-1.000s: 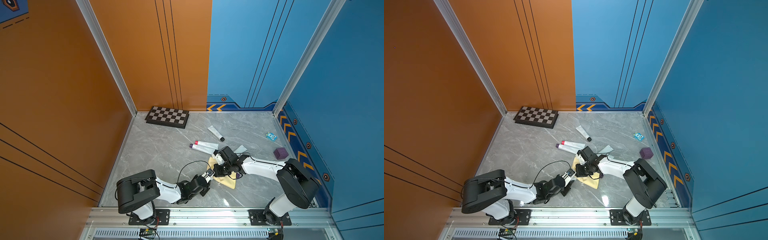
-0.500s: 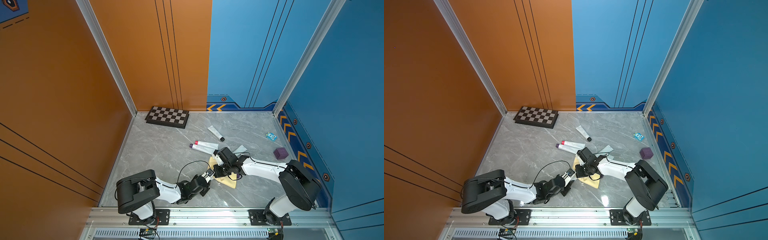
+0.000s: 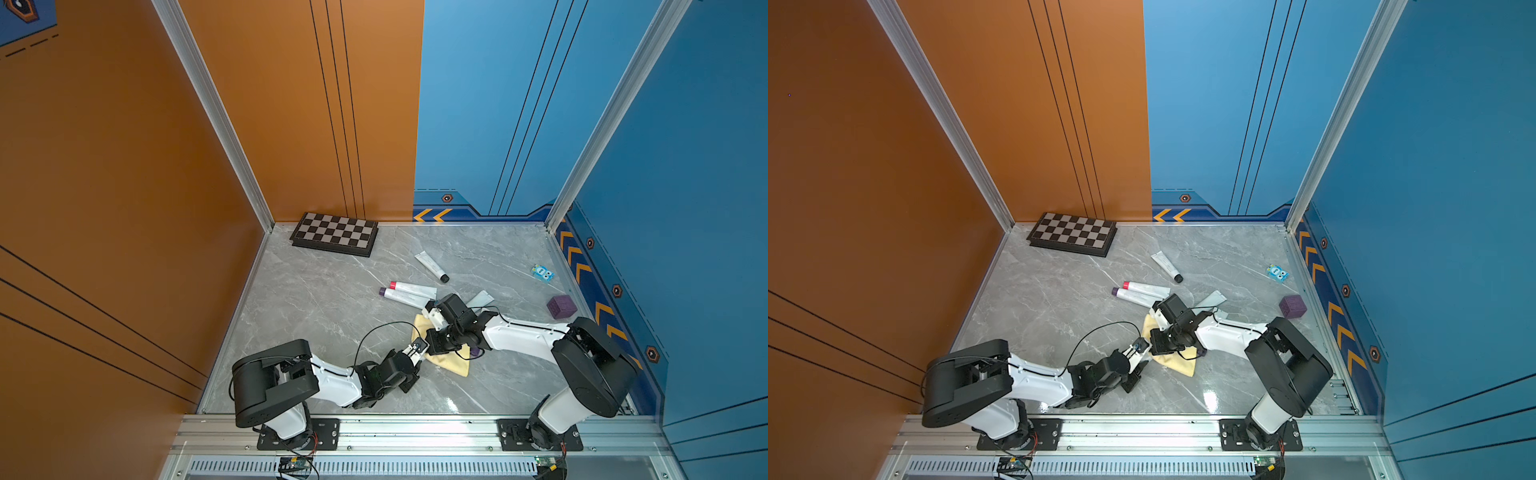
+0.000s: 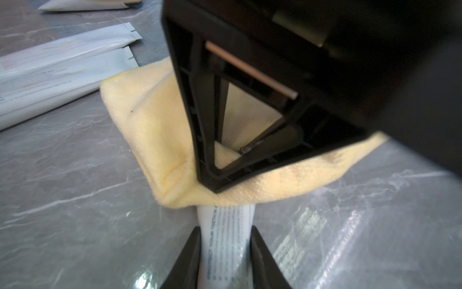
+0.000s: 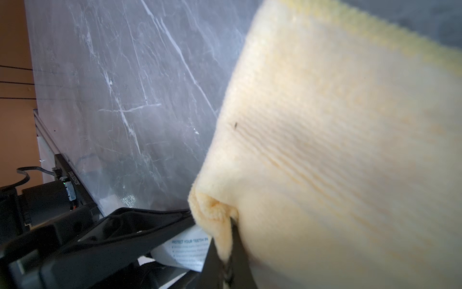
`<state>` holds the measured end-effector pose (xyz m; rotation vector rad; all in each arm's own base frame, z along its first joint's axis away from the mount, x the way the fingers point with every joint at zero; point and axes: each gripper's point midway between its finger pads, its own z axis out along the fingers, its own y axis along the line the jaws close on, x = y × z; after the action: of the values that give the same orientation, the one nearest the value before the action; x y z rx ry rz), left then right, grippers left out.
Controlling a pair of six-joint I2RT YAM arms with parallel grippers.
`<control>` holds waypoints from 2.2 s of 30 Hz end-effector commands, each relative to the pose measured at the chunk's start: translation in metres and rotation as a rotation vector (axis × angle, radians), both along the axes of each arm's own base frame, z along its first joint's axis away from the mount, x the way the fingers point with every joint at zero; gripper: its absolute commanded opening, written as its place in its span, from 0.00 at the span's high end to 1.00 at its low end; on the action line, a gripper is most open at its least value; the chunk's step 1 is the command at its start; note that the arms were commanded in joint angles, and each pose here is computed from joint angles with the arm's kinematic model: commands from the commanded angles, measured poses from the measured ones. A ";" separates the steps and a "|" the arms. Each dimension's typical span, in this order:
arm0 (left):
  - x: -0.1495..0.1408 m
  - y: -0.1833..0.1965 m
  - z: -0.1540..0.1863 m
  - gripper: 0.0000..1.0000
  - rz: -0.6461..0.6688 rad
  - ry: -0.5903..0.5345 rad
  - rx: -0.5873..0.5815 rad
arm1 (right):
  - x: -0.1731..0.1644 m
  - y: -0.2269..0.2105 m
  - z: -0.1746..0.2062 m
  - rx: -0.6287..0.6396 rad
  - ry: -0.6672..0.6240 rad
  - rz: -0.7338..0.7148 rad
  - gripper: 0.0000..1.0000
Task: Wipe the surface of the toothpaste tube
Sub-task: Wipe the dirt from the toothpaste tube.
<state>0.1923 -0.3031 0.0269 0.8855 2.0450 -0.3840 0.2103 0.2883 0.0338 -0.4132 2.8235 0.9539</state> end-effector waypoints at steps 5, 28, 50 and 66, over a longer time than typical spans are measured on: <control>0.002 0.029 -0.028 0.70 0.041 0.033 0.135 | -0.073 -0.057 -0.050 -0.319 0.233 0.070 1.00; 0.001 0.029 -0.027 0.70 0.038 0.034 0.130 | -0.040 -0.061 -0.043 -0.282 0.179 -0.037 1.00; -0.001 0.028 -0.019 0.71 0.038 -0.017 0.129 | -0.026 -0.110 -0.047 -0.536 0.091 -0.116 1.00; -0.015 0.012 -0.031 0.73 -0.006 -0.198 0.316 | 0.054 -0.153 -0.011 -0.171 0.121 -0.526 1.00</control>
<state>0.1877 -0.3113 0.0269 0.9283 1.9394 -0.1820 0.2730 0.1373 0.0282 0.3379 2.8533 0.6206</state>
